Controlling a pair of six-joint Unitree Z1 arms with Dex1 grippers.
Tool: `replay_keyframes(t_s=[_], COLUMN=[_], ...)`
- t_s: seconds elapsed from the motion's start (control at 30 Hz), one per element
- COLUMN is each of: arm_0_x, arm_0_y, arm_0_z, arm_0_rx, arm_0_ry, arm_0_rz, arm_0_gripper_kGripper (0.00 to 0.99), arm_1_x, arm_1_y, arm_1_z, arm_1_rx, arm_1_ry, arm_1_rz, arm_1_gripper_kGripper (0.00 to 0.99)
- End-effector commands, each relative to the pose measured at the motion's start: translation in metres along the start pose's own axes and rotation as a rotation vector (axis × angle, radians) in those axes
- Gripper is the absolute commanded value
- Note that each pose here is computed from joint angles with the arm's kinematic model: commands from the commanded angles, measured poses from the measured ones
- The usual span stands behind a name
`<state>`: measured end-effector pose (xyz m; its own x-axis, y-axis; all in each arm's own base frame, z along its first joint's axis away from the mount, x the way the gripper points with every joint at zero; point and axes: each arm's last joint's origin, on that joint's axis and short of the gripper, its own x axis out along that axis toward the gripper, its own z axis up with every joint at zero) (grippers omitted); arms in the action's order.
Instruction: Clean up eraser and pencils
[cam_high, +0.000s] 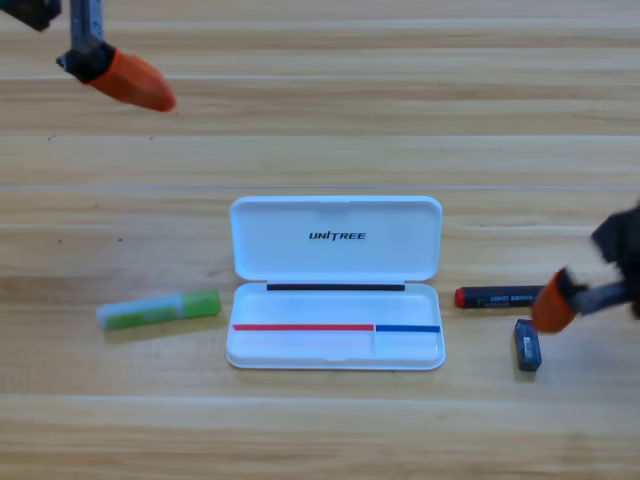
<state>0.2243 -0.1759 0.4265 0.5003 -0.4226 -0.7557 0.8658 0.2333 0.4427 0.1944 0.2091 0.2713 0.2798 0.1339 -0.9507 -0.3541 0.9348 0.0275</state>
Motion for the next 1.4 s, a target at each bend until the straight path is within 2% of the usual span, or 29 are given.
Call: replay_keyframes(t_s=[0.03,0.37,0.57,0.63,0.67,0.8,0.9,1.13,1.23,1.37,1.4], arm_0_x=[0.042,0.102,0.128,0.132,0.134,0.142,0.146,0.146,0.146,0.15,0.151], arm_0_y=[0.021,0.037,0.037,0.036,0.036,0.032,0.03,0.03,0.029,0.029,0.029], arm_0_z=[-0.019,-0.052,-0.062,-0.064,-0.065,-0.068,-0.071,-0.071,-0.072,-0.072,-0.072], arm_0_rx=[-0.002,-0.018,-0.027,-0.027,-0.029,-0.03,-0.034,-0.04,-0.043,-0.052,-0.055], arm_0_ry=[0.168,0.356,0.404,0.41,0.414,0.428,0.437,0.44,0.443,0.446,0.447], arm_0_rz=[-0.03,-0.189,-0.246,-0.259,-0.263,-0.288,-0.306,-0.307,-0.31,-0.315,-0.315], arm_0_gripper_kGripper=[0.989,0.99,0.99,0.99,0.99,0.989,0.989,0.989,0.989,0.988,0.988], arm_1_x=[0.061,0.107,0.123,0.127,0.128,0.132,0.134,0.124,0.108,0.079,0.073], arm_1_y=[0.004,0.004,0.002,0.002,0.003,0.003,0.003,0.004,0.007,0.023,0.029], arm_1_z=[0.009,0.024,0.029,0.03,0.031,0.031,0.028,0.026,0.028,0.034,0.035], arm_1_rx=[0.111,0.252,0.283,0.286,0.288,0.291,0.294,0.295,0.214,-0.191,-0.344], arm_1_ry=[0.098,0.12,0.139,0.151,0.155,0.157,0.188,0.261,0.279,0.247,0.249], arm_1_rz=[-0.073,-0.076,-0.067,-0.059,-0.055,-0.04,-0.019,-0.015,0.004,0.105,0.163], arm_1_gripper_kGripper=[0.988,0.92,0.801,0.721,0.646,0.189,0.0,0.0,0.0,0.0,0.0])
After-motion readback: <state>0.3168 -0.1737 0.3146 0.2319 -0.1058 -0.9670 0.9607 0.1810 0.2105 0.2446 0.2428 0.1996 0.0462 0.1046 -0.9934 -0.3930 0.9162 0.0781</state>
